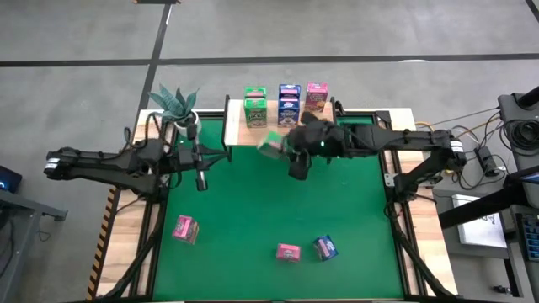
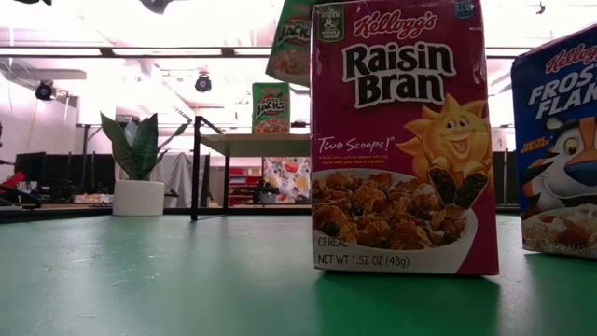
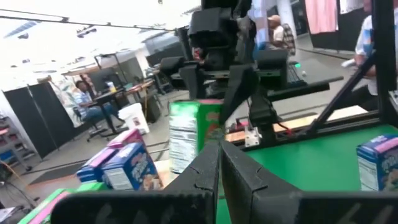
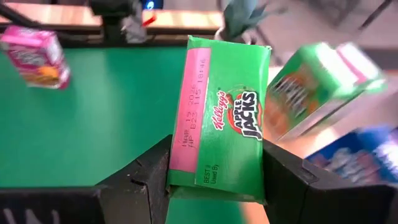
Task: Stack cereal on shelf
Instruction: Put the green cereal box on the shelf aligned with the other green cereal boxes
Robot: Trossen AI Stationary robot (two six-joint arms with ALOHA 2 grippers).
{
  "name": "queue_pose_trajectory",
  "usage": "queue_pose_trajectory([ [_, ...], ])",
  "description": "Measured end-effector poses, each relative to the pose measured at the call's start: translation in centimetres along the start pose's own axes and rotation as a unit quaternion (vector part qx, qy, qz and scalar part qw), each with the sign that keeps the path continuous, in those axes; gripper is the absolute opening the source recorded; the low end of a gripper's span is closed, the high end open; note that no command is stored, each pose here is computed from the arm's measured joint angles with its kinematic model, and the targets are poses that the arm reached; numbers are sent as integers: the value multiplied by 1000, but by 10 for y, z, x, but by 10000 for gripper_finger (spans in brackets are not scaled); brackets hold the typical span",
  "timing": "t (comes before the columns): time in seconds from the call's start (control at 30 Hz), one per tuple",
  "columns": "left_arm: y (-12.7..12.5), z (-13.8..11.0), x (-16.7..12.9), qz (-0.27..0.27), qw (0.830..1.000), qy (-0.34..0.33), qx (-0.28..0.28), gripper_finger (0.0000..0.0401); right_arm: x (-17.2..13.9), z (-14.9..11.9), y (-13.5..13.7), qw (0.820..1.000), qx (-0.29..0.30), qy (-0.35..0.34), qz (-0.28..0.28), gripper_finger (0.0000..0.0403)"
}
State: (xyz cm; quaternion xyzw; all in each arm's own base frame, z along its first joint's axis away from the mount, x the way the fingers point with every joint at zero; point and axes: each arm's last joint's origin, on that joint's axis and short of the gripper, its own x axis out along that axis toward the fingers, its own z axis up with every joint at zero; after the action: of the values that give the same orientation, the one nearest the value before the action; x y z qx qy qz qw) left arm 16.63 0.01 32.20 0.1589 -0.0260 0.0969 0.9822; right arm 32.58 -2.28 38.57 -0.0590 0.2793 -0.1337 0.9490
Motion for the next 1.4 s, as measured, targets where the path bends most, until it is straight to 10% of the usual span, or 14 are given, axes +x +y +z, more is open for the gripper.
queue_pose_trajectory([
  [1.0, 5, -3, -23, 14, 999, -28, 6, 0, 94, 13, -64, 990, -91, 99, 36, 183],
  [1.4, 5, -3, -23, 14, 999, -30, 5, 0, 108, 14, -72, 990, -79, 110, 30, 255],
])
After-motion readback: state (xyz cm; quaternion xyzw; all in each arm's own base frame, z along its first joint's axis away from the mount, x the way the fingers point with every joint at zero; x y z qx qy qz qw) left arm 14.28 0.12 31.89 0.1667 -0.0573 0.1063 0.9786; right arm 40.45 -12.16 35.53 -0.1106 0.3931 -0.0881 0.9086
